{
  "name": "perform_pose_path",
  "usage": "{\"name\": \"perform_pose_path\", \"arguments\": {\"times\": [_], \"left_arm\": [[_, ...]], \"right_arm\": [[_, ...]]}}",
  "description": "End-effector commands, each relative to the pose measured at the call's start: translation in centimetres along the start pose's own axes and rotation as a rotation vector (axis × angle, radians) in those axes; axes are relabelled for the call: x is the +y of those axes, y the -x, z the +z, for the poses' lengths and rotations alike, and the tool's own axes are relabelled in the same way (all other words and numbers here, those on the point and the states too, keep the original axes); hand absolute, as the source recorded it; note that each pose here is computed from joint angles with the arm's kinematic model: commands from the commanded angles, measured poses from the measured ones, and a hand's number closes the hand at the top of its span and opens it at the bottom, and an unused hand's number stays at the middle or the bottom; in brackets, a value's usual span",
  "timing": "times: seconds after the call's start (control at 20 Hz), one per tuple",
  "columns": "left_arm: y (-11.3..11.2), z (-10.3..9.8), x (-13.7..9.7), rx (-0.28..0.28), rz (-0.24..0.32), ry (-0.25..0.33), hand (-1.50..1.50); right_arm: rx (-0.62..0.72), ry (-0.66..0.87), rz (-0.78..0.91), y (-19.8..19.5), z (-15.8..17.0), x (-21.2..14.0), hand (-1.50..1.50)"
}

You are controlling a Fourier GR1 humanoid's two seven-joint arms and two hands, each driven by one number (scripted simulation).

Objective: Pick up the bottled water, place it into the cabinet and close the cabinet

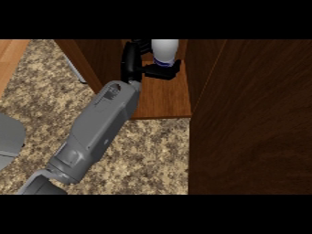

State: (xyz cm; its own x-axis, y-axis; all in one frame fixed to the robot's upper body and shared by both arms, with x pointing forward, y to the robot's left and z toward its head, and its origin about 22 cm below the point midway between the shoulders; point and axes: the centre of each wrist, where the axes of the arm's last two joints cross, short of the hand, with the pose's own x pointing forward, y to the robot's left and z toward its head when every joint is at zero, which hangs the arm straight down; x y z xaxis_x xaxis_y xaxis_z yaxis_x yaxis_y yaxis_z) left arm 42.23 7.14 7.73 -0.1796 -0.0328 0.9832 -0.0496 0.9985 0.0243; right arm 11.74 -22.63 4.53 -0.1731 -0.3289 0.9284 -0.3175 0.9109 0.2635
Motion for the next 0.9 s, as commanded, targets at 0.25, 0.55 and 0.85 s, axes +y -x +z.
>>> {"name": "perform_pose_path", "arguments": {"times": [0.25, 0.55, 0.85], "left_arm": [[1.6, -1.8, 2.8, 0.017, -0.142, -0.076, 1.50], [3.9, -1.0, 4.0, -0.007, -0.307, -0.125, 1.50], [4.6, -0.8, 5.1, 0.001, -0.422, -0.206, 1.50]], "right_arm": [[0.001, -0.023, -0.004, -0.5, -0.5, 1.1, -1.50], [0.017, -0.030, 0.001, 1.4, 0.3, -0.2, -1.50], [0.010, -0.037, -0.010, 2.6, 1.3, -0.8, -1.50]]}}
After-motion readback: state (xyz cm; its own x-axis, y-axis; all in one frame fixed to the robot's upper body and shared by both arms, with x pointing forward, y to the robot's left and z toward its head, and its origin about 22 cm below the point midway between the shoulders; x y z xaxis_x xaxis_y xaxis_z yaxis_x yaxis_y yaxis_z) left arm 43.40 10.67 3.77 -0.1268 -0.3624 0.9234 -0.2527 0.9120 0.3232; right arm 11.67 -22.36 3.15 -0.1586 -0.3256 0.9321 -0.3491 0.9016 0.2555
